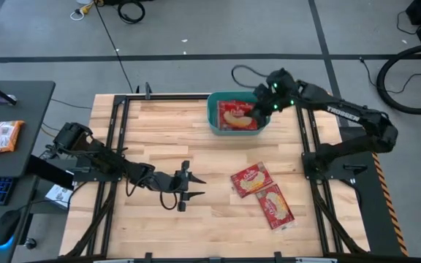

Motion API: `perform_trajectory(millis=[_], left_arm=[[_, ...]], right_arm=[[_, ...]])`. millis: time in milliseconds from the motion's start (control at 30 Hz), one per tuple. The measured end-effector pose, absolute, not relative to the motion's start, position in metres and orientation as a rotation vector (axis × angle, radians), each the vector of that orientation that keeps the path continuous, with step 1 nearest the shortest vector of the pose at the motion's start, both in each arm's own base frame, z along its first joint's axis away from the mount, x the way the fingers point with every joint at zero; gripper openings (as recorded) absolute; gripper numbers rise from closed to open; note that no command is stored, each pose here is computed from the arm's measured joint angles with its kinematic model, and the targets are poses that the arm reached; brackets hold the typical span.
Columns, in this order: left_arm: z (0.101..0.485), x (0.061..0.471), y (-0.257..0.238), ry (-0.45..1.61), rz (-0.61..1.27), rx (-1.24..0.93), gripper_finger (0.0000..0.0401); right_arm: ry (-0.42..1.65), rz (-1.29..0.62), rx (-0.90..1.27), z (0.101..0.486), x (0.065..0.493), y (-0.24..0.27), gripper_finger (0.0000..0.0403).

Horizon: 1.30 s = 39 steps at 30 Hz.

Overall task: Sort popcorn bags into baskets
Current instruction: Put the red popcorn bag into the blue bin

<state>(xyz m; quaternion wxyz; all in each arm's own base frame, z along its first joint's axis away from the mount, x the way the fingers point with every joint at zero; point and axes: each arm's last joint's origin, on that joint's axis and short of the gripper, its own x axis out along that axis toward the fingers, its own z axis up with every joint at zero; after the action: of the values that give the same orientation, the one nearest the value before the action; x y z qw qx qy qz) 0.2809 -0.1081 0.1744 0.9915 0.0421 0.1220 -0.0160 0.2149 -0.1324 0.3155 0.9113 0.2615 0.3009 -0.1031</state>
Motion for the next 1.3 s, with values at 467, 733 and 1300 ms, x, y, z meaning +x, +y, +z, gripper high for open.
perform_trajectory(millis=[467,733,1300], left_arm=[[0.174,0.281,-0.108,0.245,-0.030,0.084,0.0172],[0.174,0.281,-0.108,0.246,-0.030,0.085,0.0172],[0.175,0.281,-0.107,0.244,-0.001,0.088,0.0172]], right_arm=[[0.672,-0.291,0.783,0.251,0.201,-0.227,0.0047],[0.684,-0.299,0.798,0.244,0.193,-0.235,0.0122],[0.824,-0.554,0.450,0.313,0.174,-0.190,0.0169]])
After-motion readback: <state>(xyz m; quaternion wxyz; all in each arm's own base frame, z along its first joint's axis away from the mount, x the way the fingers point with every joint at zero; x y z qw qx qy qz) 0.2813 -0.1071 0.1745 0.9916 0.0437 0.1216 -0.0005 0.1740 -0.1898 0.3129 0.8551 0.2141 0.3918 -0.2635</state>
